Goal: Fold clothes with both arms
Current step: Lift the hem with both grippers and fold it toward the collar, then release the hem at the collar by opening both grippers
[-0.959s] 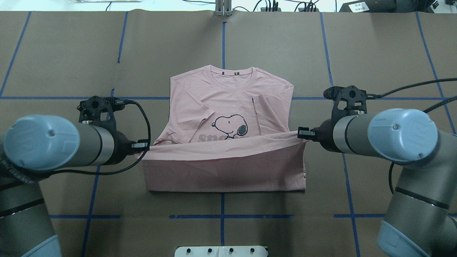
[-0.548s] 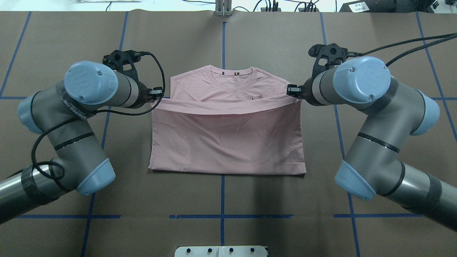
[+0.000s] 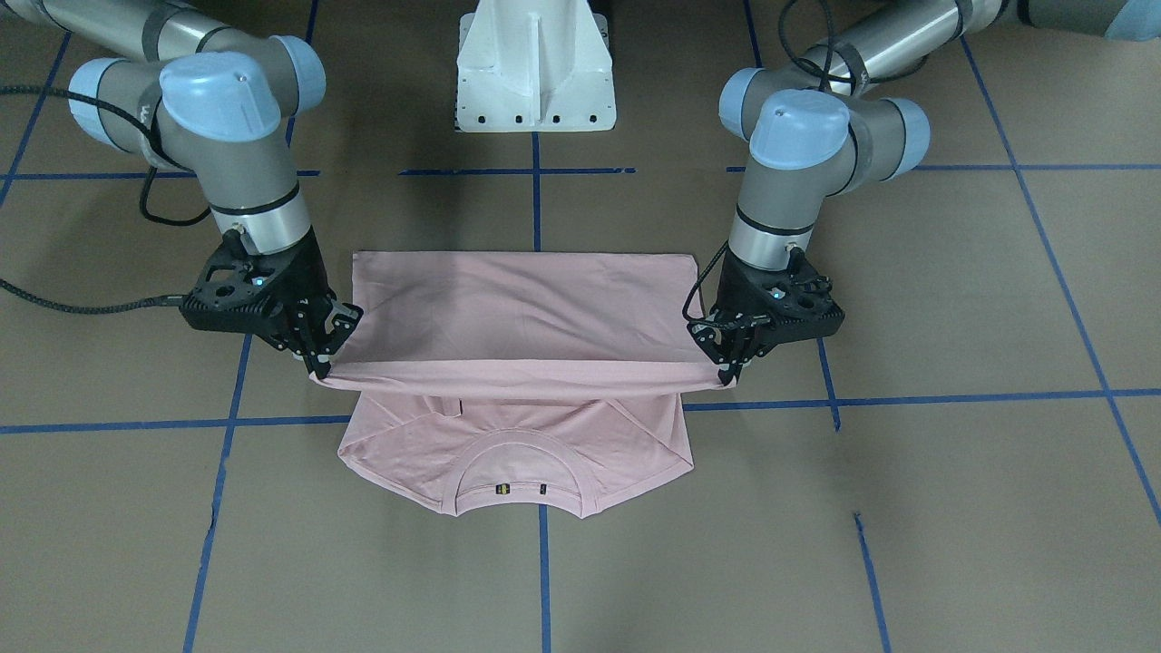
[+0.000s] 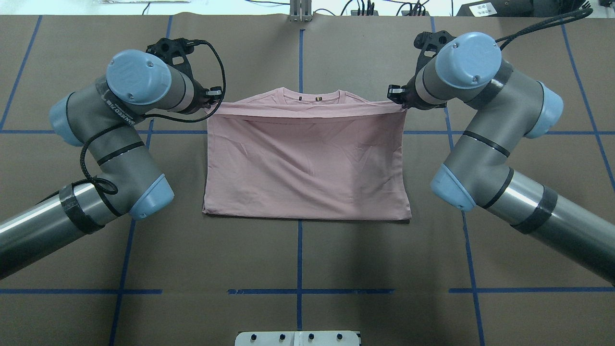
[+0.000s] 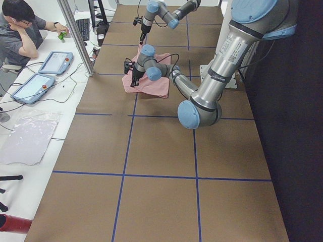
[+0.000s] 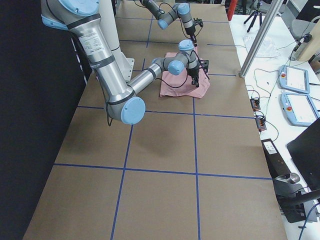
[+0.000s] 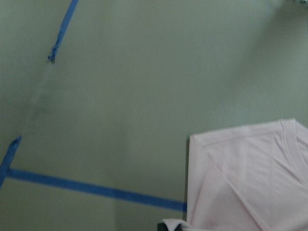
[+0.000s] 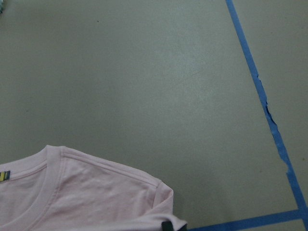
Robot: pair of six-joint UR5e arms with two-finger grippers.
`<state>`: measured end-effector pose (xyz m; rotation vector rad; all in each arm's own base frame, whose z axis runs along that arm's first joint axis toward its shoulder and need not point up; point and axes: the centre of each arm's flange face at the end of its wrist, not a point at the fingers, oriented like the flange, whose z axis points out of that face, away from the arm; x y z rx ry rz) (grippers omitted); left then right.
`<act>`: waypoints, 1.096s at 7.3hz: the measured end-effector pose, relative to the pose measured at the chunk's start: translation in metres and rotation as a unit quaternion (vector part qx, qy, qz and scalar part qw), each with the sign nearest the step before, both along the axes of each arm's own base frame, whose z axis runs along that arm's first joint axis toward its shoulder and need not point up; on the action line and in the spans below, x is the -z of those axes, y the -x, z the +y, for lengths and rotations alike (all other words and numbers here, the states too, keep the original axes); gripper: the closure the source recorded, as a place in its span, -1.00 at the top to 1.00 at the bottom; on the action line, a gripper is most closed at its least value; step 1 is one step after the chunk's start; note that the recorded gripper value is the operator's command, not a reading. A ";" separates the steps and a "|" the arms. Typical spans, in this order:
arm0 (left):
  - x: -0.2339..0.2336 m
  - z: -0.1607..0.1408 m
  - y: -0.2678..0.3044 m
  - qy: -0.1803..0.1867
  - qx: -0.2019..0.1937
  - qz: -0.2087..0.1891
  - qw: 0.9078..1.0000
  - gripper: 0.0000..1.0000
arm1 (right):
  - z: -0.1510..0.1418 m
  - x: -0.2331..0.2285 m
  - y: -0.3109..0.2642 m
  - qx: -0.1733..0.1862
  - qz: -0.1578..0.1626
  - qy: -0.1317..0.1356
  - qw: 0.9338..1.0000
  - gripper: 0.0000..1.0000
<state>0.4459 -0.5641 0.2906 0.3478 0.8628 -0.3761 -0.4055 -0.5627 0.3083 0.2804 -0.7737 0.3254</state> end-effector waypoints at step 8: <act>-0.011 -0.029 -0.030 0.000 0.002 -0.002 1.000 0.54 | -0.053 -0.017 0.027 -0.009 -0.004 -0.002 1.000 -0.23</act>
